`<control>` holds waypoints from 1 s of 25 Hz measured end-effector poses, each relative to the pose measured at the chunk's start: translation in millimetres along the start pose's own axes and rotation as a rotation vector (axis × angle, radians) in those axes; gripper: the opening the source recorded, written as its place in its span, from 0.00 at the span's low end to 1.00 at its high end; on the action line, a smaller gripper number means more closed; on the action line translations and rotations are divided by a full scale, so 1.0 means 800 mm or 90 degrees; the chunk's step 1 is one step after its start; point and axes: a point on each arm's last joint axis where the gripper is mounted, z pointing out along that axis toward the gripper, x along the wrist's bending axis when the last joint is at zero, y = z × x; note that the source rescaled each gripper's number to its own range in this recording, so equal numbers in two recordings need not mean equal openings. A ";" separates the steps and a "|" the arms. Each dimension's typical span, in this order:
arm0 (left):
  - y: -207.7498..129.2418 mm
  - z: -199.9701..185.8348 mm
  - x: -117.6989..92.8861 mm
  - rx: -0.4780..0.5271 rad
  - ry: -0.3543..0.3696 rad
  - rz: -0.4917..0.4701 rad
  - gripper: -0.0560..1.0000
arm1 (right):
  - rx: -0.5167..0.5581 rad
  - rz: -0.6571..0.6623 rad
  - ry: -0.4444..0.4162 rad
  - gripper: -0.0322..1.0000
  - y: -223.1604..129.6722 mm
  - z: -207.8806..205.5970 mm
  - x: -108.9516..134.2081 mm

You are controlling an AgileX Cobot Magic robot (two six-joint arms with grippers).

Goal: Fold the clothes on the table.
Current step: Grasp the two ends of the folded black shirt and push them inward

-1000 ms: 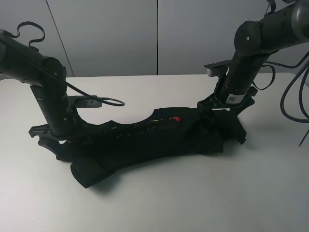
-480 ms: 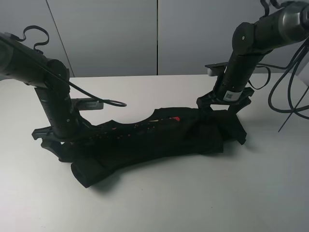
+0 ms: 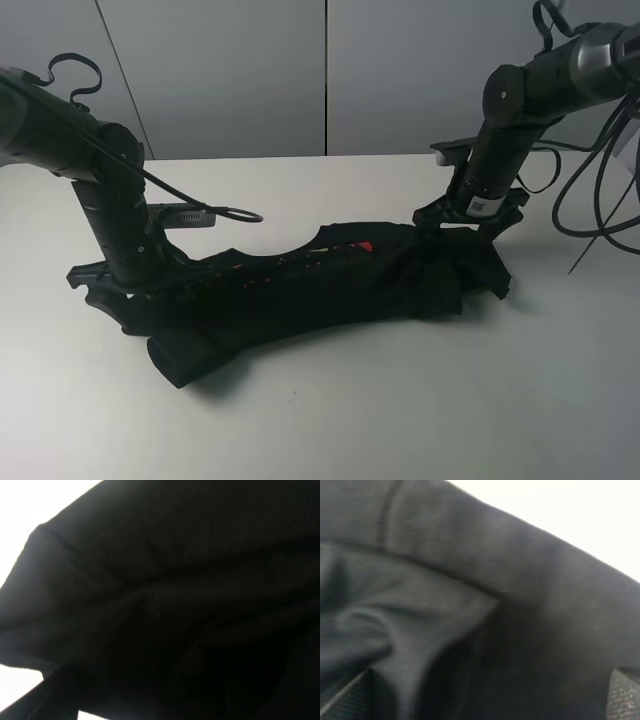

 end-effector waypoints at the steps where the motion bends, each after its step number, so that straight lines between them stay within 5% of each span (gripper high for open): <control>1: 0.000 0.000 0.000 0.000 0.000 0.000 1.00 | -0.002 0.010 -0.001 1.00 0.000 0.000 -0.008; 7: 0.000 0.000 0.000 0.000 0.000 0.002 1.00 | -0.003 0.048 0.020 1.00 -0.002 0.002 -0.029; 25: 0.001 0.000 0.000 -0.004 -0.002 0.020 1.00 | 0.025 -0.001 0.027 1.00 -0.002 0.017 -0.006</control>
